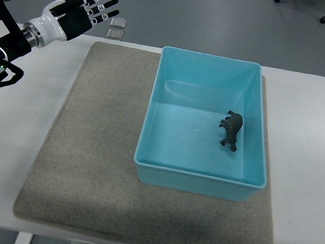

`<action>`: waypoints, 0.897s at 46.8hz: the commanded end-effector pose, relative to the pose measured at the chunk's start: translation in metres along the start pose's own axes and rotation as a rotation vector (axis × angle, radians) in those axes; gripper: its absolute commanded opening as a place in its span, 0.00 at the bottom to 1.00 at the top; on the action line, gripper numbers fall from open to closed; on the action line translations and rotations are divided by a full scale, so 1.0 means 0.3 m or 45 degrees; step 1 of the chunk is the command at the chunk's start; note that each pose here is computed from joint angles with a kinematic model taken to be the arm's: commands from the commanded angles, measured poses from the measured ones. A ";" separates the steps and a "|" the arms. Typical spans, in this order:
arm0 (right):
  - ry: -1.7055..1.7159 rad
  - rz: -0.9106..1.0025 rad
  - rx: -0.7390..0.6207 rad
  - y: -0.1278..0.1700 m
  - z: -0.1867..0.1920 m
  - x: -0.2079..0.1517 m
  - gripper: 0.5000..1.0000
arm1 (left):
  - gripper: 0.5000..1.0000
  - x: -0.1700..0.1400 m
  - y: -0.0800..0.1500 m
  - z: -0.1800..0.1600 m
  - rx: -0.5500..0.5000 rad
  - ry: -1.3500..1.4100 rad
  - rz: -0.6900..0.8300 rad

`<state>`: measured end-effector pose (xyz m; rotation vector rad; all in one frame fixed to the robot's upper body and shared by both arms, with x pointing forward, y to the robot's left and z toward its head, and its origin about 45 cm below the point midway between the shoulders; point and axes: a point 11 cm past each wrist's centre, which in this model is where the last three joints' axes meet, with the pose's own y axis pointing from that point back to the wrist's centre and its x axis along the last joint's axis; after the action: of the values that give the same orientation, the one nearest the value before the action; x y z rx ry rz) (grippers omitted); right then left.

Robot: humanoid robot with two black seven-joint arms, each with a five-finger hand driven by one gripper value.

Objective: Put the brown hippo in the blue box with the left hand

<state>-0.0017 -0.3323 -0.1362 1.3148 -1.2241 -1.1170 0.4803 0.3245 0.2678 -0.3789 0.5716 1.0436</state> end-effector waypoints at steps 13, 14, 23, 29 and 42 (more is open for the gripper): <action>0.000 0.000 0.000 0.000 0.000 0.000 0.87 | 1.00 0.017 0.014 -0.001 -0.030 0.032 0.014; 0.000 0.000 0.000 0.000 0.000 0.000 0.87 | 1.00 0.021 0.018 -0.006 -0.027 0.035 0.018; -0.002 0.000 0.000 0.000 0.000 0.000 0.87 | 1.00 0.024 0.020 -0.018 -0.021 0.036 0.020; -0.002 0.000 0.000 0.000 0.000 0.000 0.87 | 1.00 0.021 0.018 -0.020 -0.022 0.038 0.017; 0.001 -0.008 0.000 0.000 0.000 -0.005 0.87 | 1.00 0.023 0.019 -0.024 -0.016 0.030 0.019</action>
<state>-0.0016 -0.3323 -0.1362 1.3144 -1.2260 -1.1183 0.4762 0.3282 0.2585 -0.4006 0.5889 1.0591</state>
